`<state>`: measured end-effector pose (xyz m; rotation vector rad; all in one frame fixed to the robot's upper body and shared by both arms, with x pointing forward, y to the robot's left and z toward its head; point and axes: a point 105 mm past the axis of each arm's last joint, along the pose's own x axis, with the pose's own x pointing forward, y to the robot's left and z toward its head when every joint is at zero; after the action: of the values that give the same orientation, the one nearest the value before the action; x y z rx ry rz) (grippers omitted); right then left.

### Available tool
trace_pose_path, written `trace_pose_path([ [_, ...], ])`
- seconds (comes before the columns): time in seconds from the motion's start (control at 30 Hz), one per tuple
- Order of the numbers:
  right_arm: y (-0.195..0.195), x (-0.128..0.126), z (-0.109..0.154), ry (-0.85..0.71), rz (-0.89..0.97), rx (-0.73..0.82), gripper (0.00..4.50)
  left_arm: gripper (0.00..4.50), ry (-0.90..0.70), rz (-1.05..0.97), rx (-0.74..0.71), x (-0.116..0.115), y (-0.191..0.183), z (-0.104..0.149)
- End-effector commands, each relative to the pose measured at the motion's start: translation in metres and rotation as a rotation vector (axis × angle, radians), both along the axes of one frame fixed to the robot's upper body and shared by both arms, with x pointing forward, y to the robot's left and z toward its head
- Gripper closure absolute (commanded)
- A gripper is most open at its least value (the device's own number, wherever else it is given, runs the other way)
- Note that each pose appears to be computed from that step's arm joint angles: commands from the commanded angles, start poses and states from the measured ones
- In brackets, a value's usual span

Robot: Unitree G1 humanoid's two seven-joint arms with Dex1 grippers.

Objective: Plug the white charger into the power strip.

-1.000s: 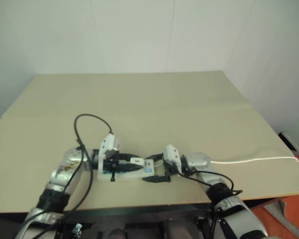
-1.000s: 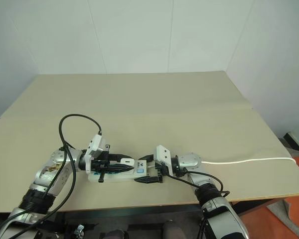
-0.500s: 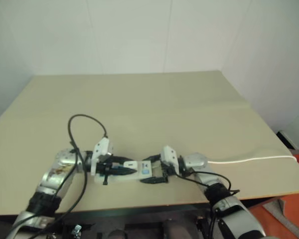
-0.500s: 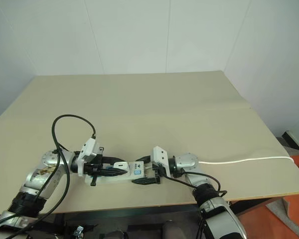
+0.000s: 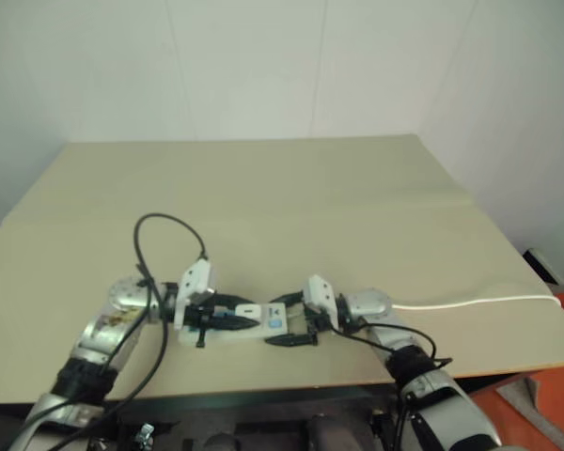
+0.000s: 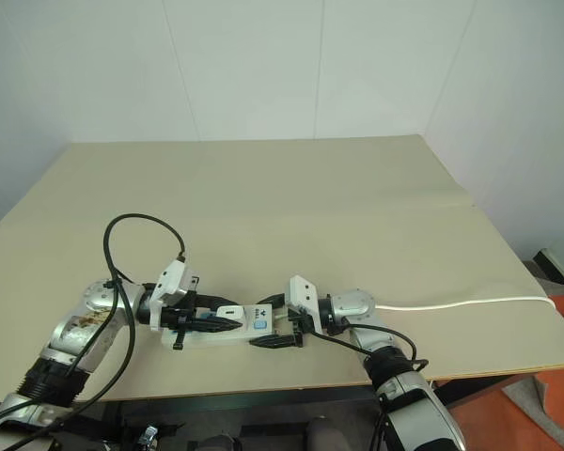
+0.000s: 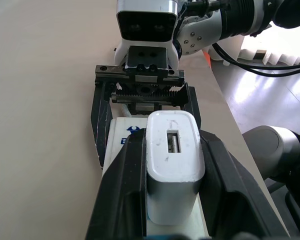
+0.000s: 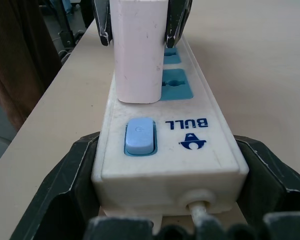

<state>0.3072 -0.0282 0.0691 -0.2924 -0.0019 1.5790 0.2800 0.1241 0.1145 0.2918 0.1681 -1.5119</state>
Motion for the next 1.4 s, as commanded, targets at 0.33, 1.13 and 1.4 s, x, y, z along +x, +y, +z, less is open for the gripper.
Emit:
trace_pose_path([
  [0.33, -0.008, 0.001, -0.003, 0.018, -0.035, -0.012, 1.07, 3.47, 0.097, -0.009, 0.159, -0.008, 0.006, -0.038],
  [1.13, -0.007, 0.002, -0.001, 0.020, -0.028, -0.008, 1.07, 3.47, 0.185, 0.068, 0.159, -0.017, 0.025, -0.055],
  [1.4, -0.008, 0.001, 0.001, 0.017, -0.035, 0.000, 1.07, 3.47, 0.194, -0.006, 0.204, -0.018, 0.022, -0.062],
])
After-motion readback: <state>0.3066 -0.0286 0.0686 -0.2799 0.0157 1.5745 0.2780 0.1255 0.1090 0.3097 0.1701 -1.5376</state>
